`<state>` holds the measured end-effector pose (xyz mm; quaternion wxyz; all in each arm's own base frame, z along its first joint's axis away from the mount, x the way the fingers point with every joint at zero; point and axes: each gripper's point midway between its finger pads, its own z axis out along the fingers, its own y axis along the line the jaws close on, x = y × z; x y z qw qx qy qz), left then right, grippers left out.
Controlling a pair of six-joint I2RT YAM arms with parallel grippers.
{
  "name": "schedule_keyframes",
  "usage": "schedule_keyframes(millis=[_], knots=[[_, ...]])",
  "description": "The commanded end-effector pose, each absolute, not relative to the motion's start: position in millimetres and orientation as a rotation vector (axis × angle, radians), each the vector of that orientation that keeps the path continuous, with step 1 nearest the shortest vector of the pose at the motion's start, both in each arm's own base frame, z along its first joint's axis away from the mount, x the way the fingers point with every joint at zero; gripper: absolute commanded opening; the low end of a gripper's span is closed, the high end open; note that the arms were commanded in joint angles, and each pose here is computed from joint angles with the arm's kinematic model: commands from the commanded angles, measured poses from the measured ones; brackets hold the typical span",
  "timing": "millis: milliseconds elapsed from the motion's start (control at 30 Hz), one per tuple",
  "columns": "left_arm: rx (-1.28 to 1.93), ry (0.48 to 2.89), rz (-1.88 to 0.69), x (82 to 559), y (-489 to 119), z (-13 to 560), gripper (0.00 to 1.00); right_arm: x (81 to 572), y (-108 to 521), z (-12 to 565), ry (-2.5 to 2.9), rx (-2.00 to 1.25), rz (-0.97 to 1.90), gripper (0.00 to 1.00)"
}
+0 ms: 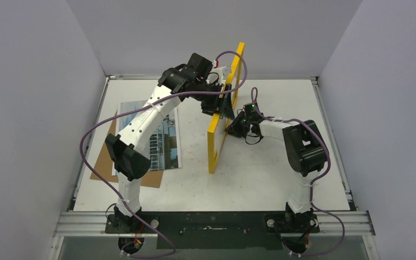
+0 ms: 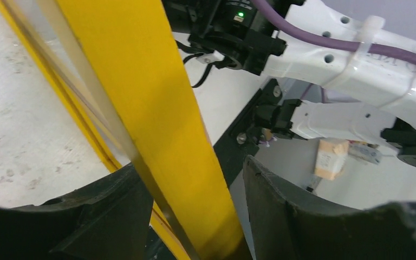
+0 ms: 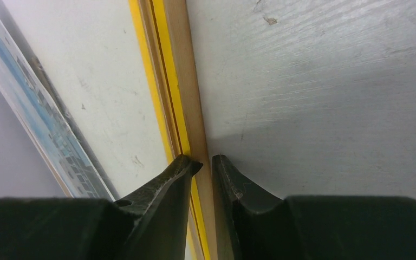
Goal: Put the photo into the frame
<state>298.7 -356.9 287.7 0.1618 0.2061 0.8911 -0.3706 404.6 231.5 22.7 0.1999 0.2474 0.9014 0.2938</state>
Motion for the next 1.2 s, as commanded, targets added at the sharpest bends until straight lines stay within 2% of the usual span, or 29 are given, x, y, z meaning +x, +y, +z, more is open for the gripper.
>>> schedule_keyframes(millis=[0, 167, 533, 700, 933, 1067, 1167], knots=[[0.635, 2.549, -1.268, 291, -369, 282, 0.55, 386, 219, -15, 2.627, 0.709, 0.663, 0.22], [0.567, 2.519, -1.426, 294, -372, 290, 0.50, 386, 218, -15, 2.627, 0.709, 0.663, 0.23], [0.501, 2.623, -0.926, 319, -329, 263, 0.51, 385, 218, -14, 2.631, 0.688, 0.660, 0.24], [0.507, 2.590, -0.904, 322, -327, 271, 0.56, 388, 219, -7, 2.616, 0.659, 0.673, 0.29], [0.492, 2.590, -0.889, 325, -325, 272, 0.52, 390, 224, 1, 2.588, 0.640, 0.724, 0.40], [0.440, 2.604, -0.847, 331, -313, 271, 0.46, 389, 221, 2, 2.584, 0.650, 0.725, 0.42], [0.387, 2.600, -0.888, 335, -305, 276, 0.47, 389, 216, 4, 2.575, 0.665, 0.720, 0.42]])
